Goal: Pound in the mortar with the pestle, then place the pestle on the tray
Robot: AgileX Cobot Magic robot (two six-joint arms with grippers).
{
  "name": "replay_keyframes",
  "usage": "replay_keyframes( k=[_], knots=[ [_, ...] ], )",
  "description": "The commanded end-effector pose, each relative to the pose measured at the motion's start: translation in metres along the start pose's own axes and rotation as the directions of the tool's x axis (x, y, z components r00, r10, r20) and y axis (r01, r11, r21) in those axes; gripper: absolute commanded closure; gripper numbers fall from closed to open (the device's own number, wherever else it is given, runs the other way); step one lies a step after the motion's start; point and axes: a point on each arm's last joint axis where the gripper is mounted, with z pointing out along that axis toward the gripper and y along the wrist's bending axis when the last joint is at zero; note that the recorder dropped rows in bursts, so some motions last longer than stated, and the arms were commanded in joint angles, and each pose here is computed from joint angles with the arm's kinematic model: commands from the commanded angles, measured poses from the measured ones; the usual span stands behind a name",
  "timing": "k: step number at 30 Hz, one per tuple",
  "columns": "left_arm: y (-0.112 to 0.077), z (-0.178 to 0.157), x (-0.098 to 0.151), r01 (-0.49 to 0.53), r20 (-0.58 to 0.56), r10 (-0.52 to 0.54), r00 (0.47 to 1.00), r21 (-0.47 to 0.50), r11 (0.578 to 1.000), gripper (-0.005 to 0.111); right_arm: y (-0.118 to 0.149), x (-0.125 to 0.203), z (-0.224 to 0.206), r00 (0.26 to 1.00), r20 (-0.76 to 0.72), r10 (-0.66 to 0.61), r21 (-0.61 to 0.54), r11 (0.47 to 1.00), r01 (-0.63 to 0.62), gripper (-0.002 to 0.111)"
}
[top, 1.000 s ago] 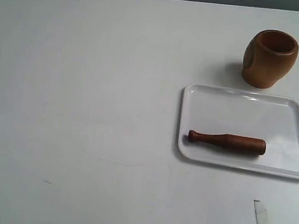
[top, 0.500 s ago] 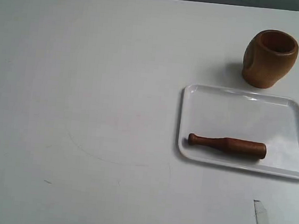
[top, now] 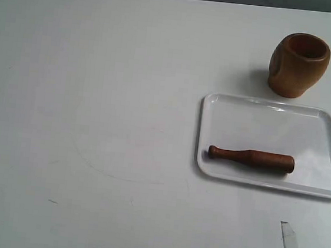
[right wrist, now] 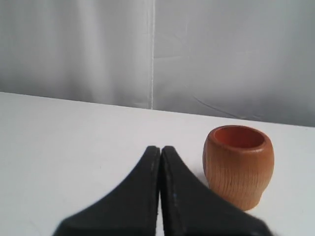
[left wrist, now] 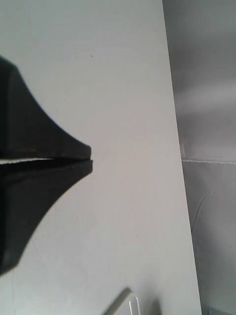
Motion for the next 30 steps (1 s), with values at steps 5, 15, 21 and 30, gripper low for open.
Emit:
replay_keyframes(
  k=[5,15,21,30],
  knots=[
    [-0.001,0.000,0.000,0.012,0.007,-0.012,1.000,0.008,1.000,0.107,-0.004,0.025,-0.004,0.936,-0.252,0.246,0.108,0.968,-0.226,0.108],
    [-0.001,0.000,0.000,0.012,0.007,-0.012,1.000,0.008,1.000,0.107,-0.003,0.035,-0.007,0.847,-0.328,0.417,0.190,0.908,-0.374,0.108],
    [-0.001,0.000,0.000,0.012,0.007,-0.012,1.000,0.008,1.000,0.107,-0.006,0.037,-0.007,0.918,-0.386,0.090,0.097,0.994,-0.057,0.108],
    [-0.001,0.000,0.000,0.012,0.007,-0.012,1.000,0.008,1.000,0.107,-0.016,0.027,-0.030,0.966,-0.227,0.122,0.228,0.971,-0.069,0.108]
  ],
)
